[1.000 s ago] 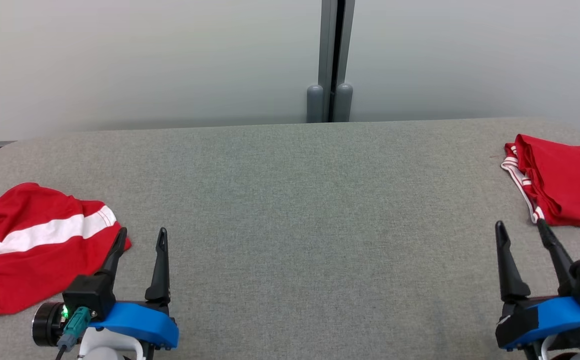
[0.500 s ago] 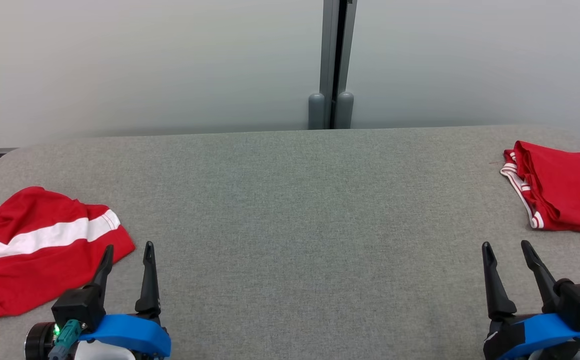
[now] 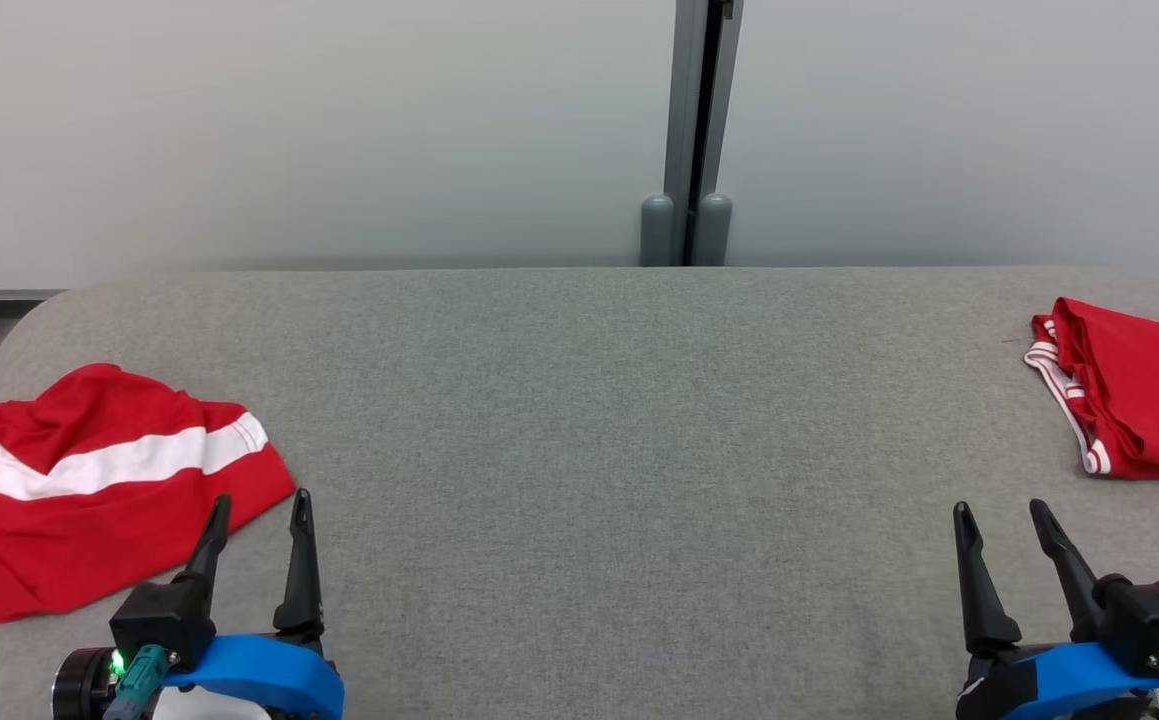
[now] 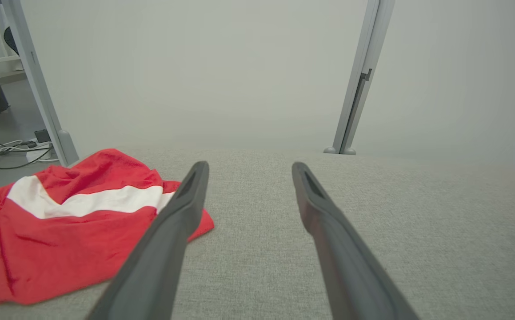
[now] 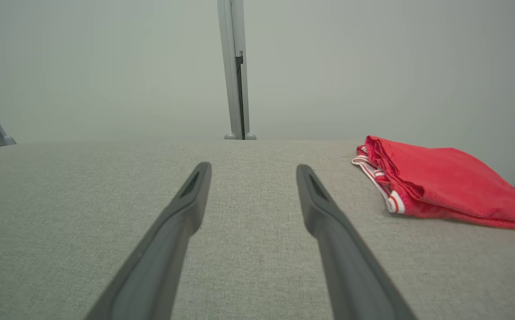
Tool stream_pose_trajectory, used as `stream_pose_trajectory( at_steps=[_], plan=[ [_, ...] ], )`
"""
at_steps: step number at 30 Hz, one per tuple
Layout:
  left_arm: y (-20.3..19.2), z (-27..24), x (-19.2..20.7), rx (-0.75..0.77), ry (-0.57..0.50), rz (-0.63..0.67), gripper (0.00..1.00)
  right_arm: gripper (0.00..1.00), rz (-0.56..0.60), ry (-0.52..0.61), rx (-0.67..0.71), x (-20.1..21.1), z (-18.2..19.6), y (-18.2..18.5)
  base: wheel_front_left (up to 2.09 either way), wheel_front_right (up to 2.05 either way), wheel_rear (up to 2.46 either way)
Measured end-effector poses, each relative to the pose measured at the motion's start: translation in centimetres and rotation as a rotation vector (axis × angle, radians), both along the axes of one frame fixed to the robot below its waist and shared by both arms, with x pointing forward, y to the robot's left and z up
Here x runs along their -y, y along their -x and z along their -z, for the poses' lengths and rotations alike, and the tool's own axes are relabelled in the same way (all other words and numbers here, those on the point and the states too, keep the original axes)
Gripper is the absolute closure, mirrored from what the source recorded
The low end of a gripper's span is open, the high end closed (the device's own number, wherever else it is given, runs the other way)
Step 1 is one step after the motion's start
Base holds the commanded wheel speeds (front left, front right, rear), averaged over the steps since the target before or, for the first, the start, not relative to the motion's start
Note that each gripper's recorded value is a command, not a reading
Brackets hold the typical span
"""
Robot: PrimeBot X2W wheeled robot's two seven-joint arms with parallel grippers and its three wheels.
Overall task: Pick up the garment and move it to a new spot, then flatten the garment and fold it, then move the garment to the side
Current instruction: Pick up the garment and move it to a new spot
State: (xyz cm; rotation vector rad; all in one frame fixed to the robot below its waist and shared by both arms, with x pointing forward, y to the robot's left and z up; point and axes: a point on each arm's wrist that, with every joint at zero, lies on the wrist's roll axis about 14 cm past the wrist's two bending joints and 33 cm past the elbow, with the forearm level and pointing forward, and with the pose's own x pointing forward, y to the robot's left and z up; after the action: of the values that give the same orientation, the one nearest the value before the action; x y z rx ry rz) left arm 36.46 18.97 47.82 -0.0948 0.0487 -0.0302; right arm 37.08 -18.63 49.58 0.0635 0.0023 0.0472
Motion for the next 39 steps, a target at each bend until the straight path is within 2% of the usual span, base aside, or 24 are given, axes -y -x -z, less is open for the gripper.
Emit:
stream_pose_trajectory(
  at_steps=[7, 20, 27, 39],
  plan=[
    [1.4, -0.2, -2.5, 0.007, -0.027, -0.063, 0.00, 0.00, -0.064, -0.012, 0.007, -2.3, 0.3, -1.2, 0.00, 0.00, 0.00],
    [7.3, -0.6, -9.8, 0.010, -0.051, -0.303, 0.00, 0.00, -0.315, -0.021, -0.004, -11.3, 0.7, -3.4, 0.00, 0.00, 0.00],
    [10.2, -0.2, -11.8, -0.006, -0.045, -0.393, 0.00, 0.00, -0.418, -0.026, -0.011, -15.1, 0.9, -3.8, 0.00, 0.00, 0.00],
    [11.1, -0.2, -12.7, -0.021, -0.049, -0.426, 0.00, 0.00, -0.455, -0.043, -0.035, -16.4, 1.7, -3.7, 0.00, 0.00, 0.00]
  ],
)
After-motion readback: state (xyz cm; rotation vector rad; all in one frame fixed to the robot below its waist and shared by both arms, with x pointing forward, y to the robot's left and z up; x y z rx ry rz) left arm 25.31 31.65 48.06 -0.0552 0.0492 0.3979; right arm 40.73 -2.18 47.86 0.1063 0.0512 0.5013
